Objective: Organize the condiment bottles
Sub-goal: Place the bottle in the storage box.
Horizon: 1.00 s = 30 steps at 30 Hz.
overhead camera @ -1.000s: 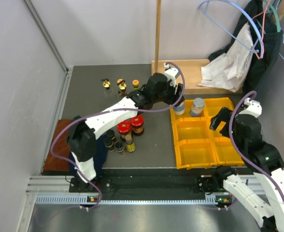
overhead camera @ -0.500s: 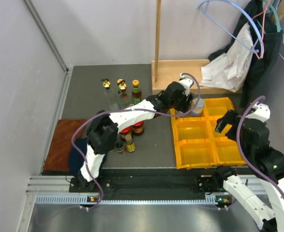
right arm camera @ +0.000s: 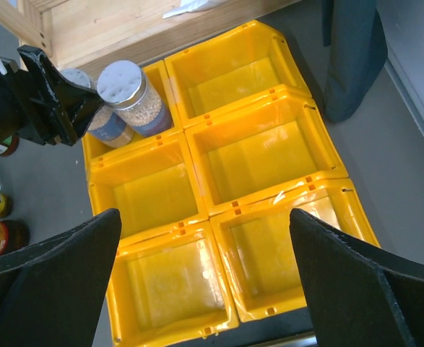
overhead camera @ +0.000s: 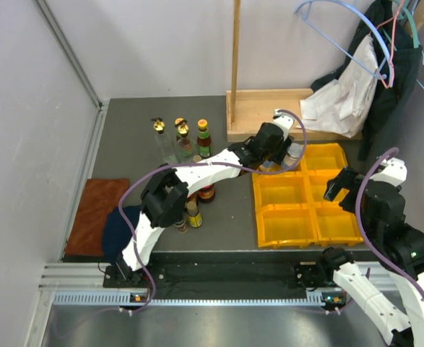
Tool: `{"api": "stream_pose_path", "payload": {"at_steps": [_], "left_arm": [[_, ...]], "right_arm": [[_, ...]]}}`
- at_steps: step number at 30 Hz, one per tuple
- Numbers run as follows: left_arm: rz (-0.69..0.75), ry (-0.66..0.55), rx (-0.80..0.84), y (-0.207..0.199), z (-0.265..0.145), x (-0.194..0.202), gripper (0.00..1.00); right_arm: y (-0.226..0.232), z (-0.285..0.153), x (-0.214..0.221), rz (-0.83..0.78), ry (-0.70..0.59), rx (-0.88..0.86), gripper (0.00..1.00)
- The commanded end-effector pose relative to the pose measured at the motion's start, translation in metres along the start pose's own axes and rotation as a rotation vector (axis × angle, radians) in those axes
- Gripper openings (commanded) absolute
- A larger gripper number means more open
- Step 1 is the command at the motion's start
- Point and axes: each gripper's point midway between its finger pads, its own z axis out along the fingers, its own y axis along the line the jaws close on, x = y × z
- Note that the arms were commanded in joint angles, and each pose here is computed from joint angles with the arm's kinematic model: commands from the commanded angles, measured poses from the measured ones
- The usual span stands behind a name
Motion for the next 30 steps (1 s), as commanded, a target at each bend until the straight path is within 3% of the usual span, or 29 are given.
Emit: {"api": "stream_pose_path", "payload": {"at_steps": [1,6,7,9,12,15,22,30], "left_arm": [[0.033,-0.149,-0.132,0.028,-0.002,-0.051,0.00],[0.000,-0.124,-0.088,0.021,-0.006,-0.042,0.00],[-0.013,-0.121,-0.085,0.021,-0.007,-0.040,0.04],[-0.023,-0.115,-0.086,0.022,-0.009,-0.036,0.30],[-0.042,-0.112,-0.092,0.023,-0.013,-0.033,0.60],[-0.054,-0.122,-0.099,0.025,-0.019,-0.036,0.76],[-0.069,-0.169,-0.084,0.025,-0.037,-0.058,0.99],[-0.111,-0.245,-0.021,0.022,-0.083,-0.096,0.99]], "right_arm": [[-0.005,-0.009,-0.015,0.010,-0.051,0.007,0.99],[-0.003,-0.008,-0.014,0.008,-0.045,0.001,0.99],[-0.003,-0.008,-0.014,0.008,-0.047,-0.001,0.99],[-0.002,-0.008,-0.014,0.011,-0.046,-0.006,0.99],[-0.001,-0.008,-0.013,0.010,-0.044,-0.012,0.99],[0.001,-0.006,-0.012,0.012,-0.041,-0.019,0.99],[0.004,-0.003,-0.009,0.009,-0.028,-0.023,0.99],[0.006,-0.002,-0.008,0.006,-0.013,-0.029,0.99]]}}
